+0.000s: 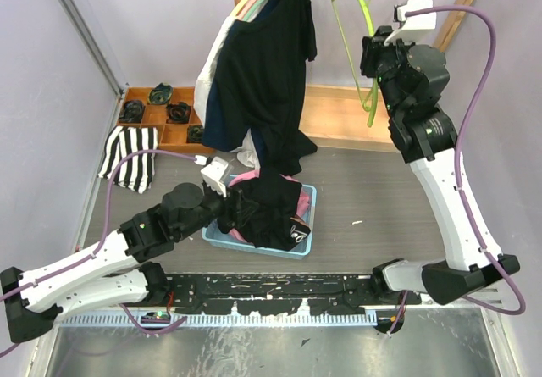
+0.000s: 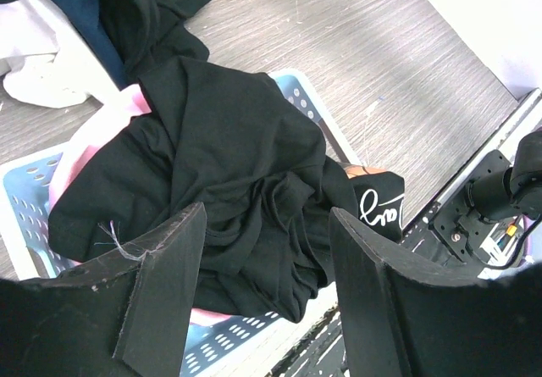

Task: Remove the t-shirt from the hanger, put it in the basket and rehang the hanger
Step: Place the hanger on the clothesline.

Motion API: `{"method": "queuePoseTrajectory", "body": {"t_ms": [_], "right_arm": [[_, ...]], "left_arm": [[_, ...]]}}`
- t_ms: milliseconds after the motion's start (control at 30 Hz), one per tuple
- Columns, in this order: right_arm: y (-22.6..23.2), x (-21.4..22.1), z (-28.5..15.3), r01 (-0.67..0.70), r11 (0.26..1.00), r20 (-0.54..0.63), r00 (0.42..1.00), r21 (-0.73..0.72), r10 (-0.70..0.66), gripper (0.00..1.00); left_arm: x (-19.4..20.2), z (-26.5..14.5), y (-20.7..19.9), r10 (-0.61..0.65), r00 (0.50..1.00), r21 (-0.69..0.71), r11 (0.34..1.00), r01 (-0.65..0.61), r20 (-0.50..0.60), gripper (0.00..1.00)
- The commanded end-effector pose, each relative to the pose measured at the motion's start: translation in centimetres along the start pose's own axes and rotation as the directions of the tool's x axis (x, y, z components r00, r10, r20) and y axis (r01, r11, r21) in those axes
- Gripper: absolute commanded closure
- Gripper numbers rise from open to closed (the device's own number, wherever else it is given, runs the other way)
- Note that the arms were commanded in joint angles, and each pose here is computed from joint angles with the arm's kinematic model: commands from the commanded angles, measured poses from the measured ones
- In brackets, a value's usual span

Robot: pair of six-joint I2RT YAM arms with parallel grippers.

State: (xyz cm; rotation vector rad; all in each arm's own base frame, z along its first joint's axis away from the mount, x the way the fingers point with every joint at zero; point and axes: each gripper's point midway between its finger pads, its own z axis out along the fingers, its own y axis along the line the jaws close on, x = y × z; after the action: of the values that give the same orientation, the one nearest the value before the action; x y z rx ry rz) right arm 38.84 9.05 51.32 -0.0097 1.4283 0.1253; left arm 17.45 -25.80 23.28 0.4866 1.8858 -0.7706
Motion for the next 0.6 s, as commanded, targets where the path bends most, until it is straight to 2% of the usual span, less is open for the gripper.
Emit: {"method": "queuePoseTrajectory", "body": {"t_ms": [0, 567], "right_arm": [[0.5, -5.6, 0.2, -0.047, 0.998, 0.155, 0.986, -0.047, 0.054, 0.99], [-0.4, -6.4, 3.9, -0.110, 0.993, 0.172, 0.979, -0.035, 0.114, 1.00]], "left_arm": [[-0.9, 0.2, -0.1, 0.006, 0.999, 0.002, 1.000, -0.006, 0.045, 0.33], [-1.0, 0.0, 0.3, 0.008, 0.998, -0.014, 1.000, -0.007, 0.061, 0.33]]}}
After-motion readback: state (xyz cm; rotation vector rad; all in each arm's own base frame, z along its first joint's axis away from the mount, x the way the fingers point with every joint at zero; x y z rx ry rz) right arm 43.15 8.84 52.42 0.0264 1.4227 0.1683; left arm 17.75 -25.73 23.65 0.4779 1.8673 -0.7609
